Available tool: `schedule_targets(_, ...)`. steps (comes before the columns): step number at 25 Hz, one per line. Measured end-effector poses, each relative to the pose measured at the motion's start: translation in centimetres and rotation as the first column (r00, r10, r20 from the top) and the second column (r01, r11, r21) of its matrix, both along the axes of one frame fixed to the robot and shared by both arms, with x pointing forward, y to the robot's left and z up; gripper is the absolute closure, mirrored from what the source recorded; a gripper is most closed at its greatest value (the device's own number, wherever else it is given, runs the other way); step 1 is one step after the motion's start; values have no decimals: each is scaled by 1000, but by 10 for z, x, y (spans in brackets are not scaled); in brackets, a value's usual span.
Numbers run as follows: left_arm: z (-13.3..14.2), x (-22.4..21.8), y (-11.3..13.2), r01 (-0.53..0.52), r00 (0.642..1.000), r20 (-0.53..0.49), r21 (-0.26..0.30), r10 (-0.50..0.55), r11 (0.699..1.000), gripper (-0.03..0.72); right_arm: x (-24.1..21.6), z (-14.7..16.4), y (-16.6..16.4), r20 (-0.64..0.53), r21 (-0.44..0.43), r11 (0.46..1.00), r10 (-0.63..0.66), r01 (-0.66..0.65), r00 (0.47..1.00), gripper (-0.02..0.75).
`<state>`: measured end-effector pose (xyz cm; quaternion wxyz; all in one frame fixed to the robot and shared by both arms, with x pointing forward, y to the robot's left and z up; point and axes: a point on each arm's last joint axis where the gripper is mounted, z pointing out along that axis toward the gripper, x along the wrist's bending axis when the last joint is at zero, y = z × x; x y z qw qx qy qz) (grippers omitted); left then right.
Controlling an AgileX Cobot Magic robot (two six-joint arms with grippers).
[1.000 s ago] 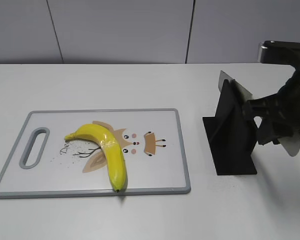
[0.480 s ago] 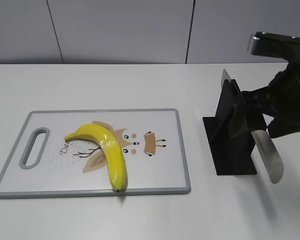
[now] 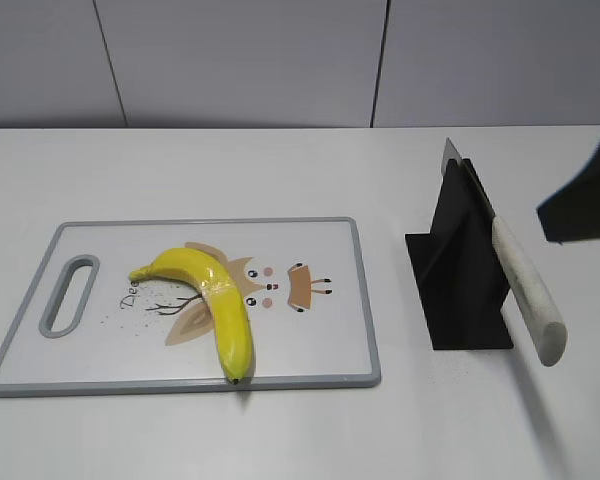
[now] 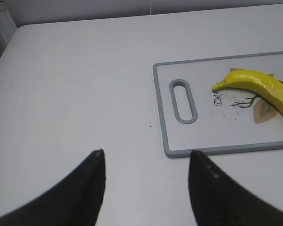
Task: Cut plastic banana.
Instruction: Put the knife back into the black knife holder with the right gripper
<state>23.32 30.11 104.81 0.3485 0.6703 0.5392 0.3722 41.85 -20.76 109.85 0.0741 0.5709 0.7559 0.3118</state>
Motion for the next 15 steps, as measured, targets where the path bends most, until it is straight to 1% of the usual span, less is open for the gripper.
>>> schedule_targets(2,0,0,0,0,1000,0,0,0,1000,144,-19,-1,-7,23,-12,999,32,-31,999,144)
schedule_targets(5,0,0,0,1,1000,0,-1,-1,1000,144,-46,-10,-18,60,-33,997,74,-72,995,147)
schedule_targets(10,0,0,0,1,1000,0,-1,-1,1000,144,-86,-25,-37,147,-55,995,86,-78,985,148)
schedule_targets(12,0,0,0,1,1000,0,-1,-1,1000,144,-101,-29,-44,195,-47,996,84,-77,977,149)
schedule_targets(15,0,0,0,1,1000,0,-1,-1,1000,144,-122,-34,-53,232,-48,995,93,-84,968,149)
